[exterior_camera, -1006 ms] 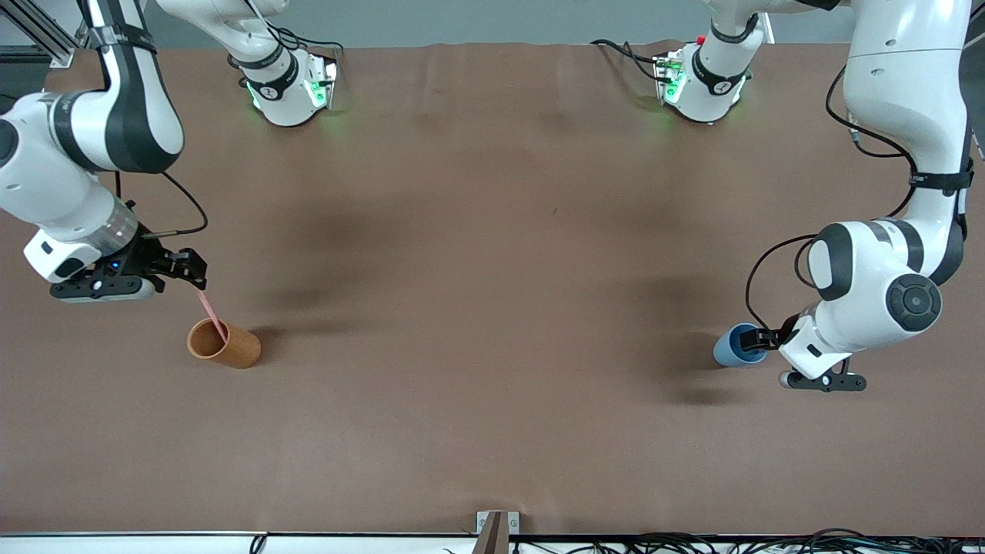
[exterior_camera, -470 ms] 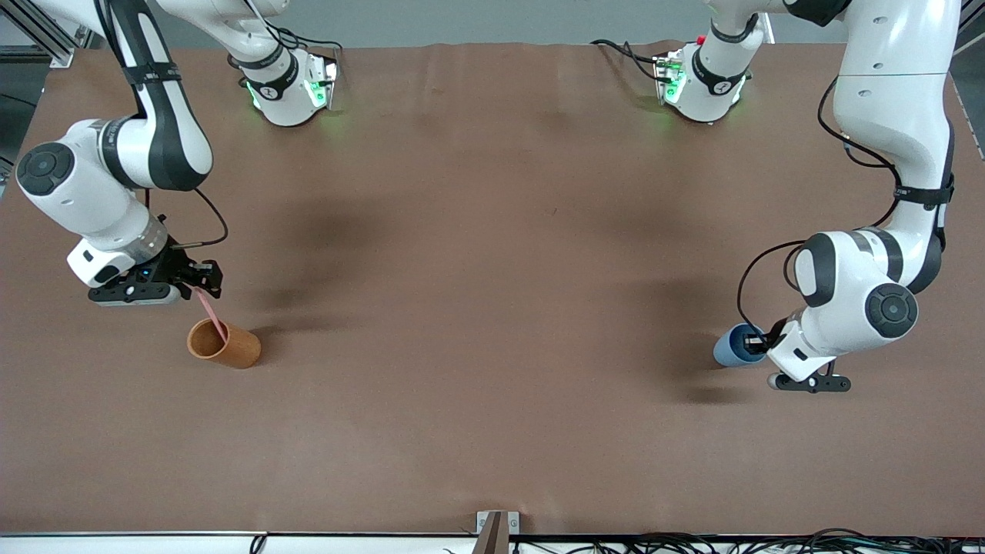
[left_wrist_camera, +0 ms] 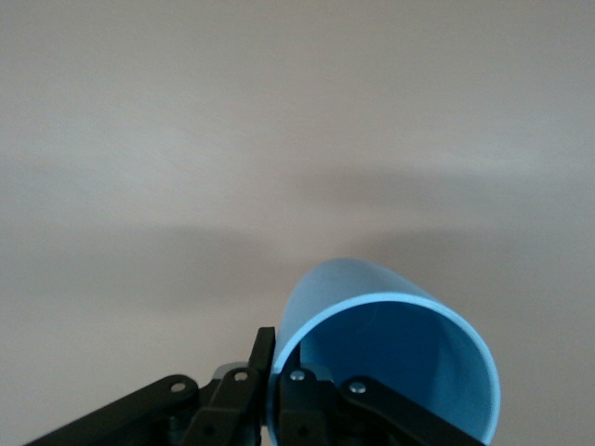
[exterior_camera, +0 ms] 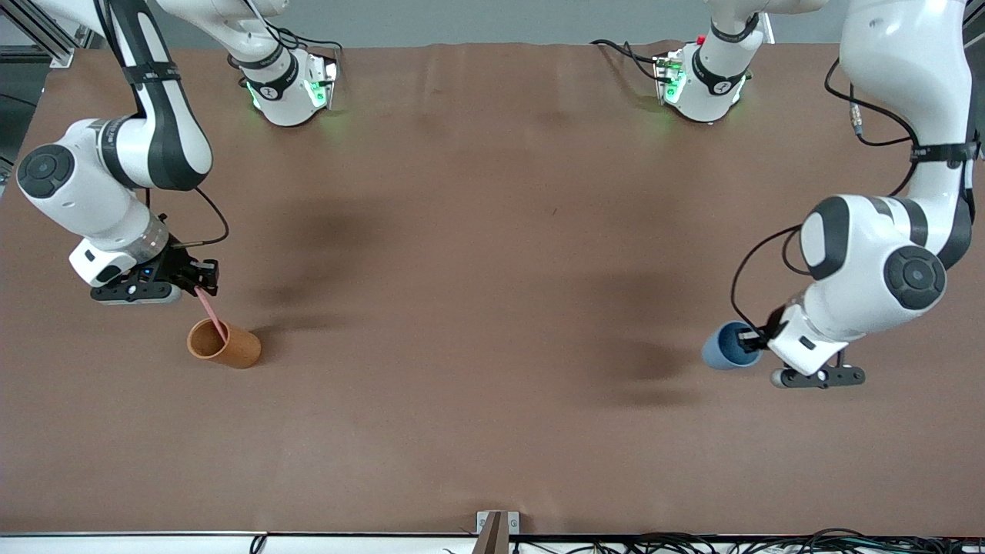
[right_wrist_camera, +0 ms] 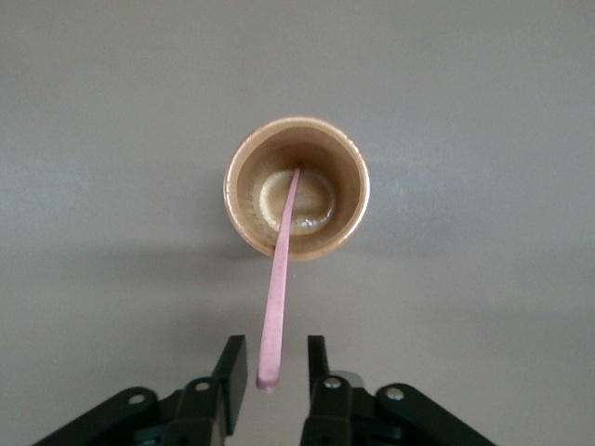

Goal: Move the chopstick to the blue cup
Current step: 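Lift the chopstick with the right gripper while the left gripper slides the cup inward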

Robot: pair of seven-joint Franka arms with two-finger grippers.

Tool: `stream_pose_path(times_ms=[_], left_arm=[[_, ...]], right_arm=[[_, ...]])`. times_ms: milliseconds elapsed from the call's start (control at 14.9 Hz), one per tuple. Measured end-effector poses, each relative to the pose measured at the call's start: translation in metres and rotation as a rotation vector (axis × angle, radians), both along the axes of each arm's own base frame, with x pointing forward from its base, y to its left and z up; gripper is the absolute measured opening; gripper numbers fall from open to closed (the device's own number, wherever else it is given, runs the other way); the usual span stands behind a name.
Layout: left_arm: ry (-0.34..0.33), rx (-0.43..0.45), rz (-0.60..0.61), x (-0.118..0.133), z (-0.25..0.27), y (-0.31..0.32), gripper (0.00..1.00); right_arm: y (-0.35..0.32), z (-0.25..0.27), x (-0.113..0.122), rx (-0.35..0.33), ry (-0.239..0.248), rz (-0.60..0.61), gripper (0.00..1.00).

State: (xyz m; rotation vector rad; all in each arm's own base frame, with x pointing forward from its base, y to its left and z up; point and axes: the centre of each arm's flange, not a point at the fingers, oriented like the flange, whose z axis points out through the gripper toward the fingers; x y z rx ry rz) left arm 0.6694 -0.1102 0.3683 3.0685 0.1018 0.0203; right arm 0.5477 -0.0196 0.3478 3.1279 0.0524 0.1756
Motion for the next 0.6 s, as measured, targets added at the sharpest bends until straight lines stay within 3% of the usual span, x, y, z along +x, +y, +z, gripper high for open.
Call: stream_pose_path(times_ms=[335,604], left_arm=[[0.039,-0.041,0.174,-0.041,0.011,-0.162,0.05],[0.093,-0.026,0.243,-0.082,-0.022,-0.267,0.05]], right_arm=[[0.0,0.008,0.004,0.0,-0.015,-0.002,0.24],[0.0,0.015,0.007,0.0,-0.027,-0.003,0.23]])
